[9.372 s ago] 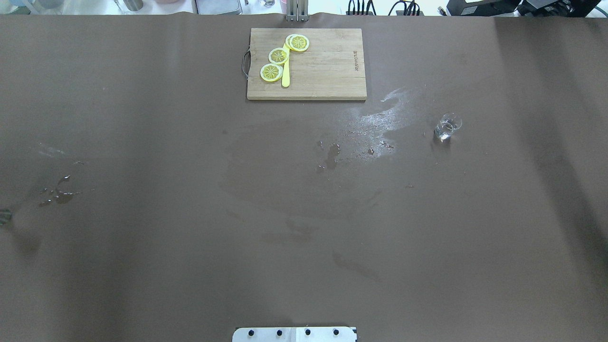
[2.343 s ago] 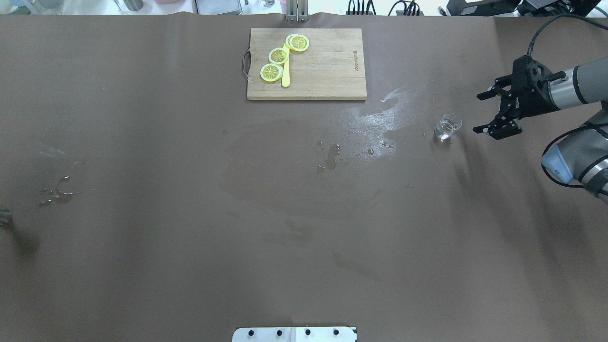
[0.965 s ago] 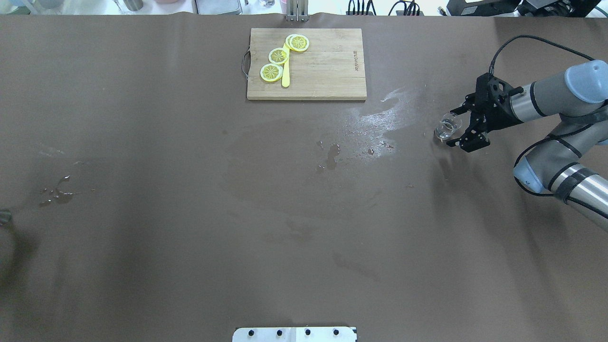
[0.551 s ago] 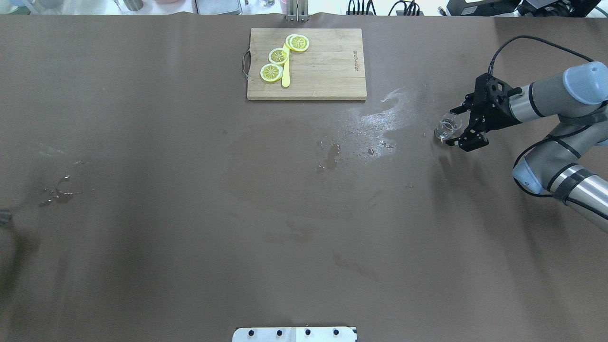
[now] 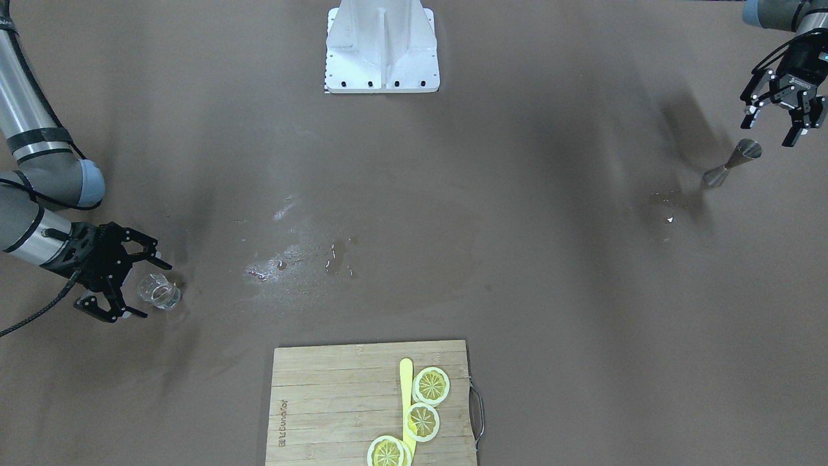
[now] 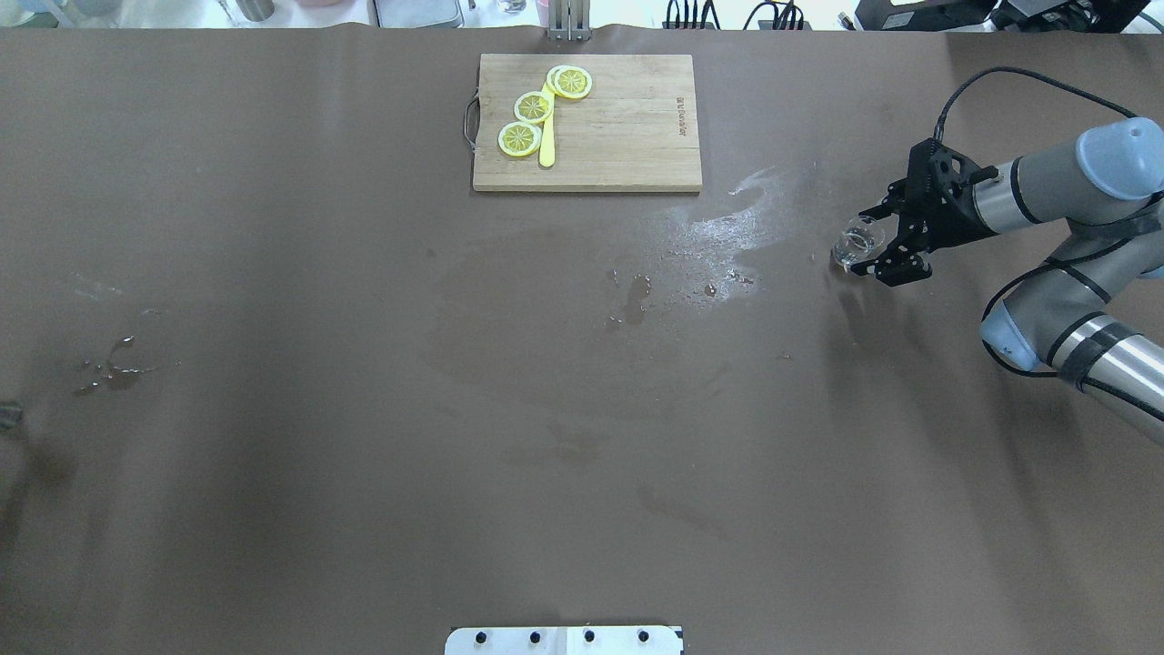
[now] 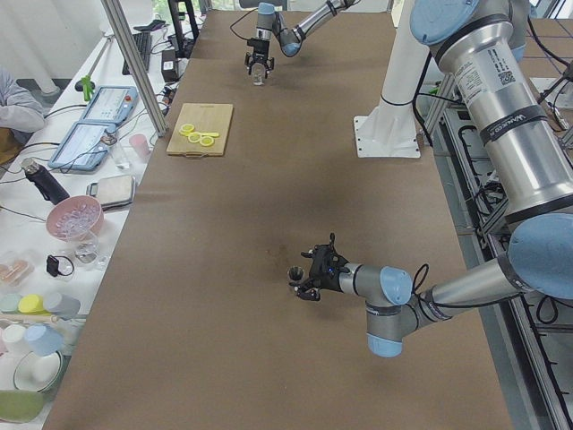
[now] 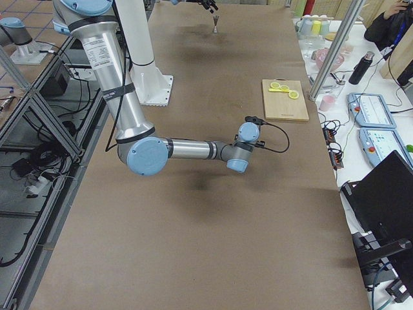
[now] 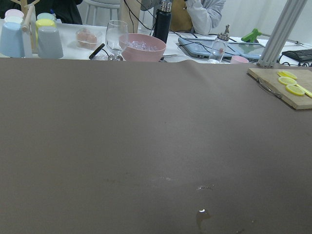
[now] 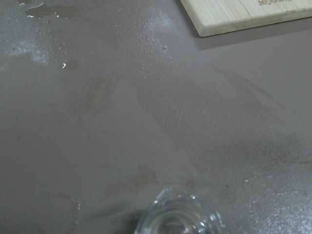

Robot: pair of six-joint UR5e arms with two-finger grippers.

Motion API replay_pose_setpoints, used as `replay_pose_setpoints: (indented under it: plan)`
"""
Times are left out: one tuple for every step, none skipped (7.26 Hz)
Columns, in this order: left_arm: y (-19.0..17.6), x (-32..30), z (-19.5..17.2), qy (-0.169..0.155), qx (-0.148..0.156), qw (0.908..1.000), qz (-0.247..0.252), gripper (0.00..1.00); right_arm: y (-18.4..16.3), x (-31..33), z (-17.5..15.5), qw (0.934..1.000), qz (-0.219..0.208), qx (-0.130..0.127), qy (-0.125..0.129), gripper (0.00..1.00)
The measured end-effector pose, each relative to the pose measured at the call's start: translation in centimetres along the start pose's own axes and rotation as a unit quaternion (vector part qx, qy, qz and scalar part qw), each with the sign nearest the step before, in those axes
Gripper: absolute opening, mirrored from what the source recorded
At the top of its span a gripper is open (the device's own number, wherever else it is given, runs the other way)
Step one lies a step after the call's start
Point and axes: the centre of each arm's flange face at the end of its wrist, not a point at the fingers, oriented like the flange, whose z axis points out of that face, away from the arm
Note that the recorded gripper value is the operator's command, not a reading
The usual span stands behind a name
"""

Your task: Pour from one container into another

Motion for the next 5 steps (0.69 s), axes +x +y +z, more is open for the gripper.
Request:
replay_pose_setpoints:
  plan:
    - [0.6,0.1,0.6,-0.011,0.011,0.9999,0.004,0.99,0.0,0.0,0.1,1.0,0.0,0.0,0.001,0.85]
    - [1.3,0.2,1.2,-0.022,0.021,0.9995,0.009,0.99,-0.1,-0.1,0.2,1.0,0.001,-0.001,0.002,0.84]
    - [1.8,0.0,1.3,-0.031,0.026,0.9991,0.013,0.99,-0.1,0.0,0.3,1.0,0.001,-0.001,0.003,0.82]
    - [2.0,-0.1,1.4,-0.038,0.035,0.9986,0.015,0.99,-0.3,0.0,0.5,1.0,0.0,-0.001,0.004,0.78]
    - [2.2,0.3,1.9,-0.042,0.048,0.9978,0.017,0.99,-0.4,0.0,0.7,1.0,0.0,-0.002,0.005,0.71]
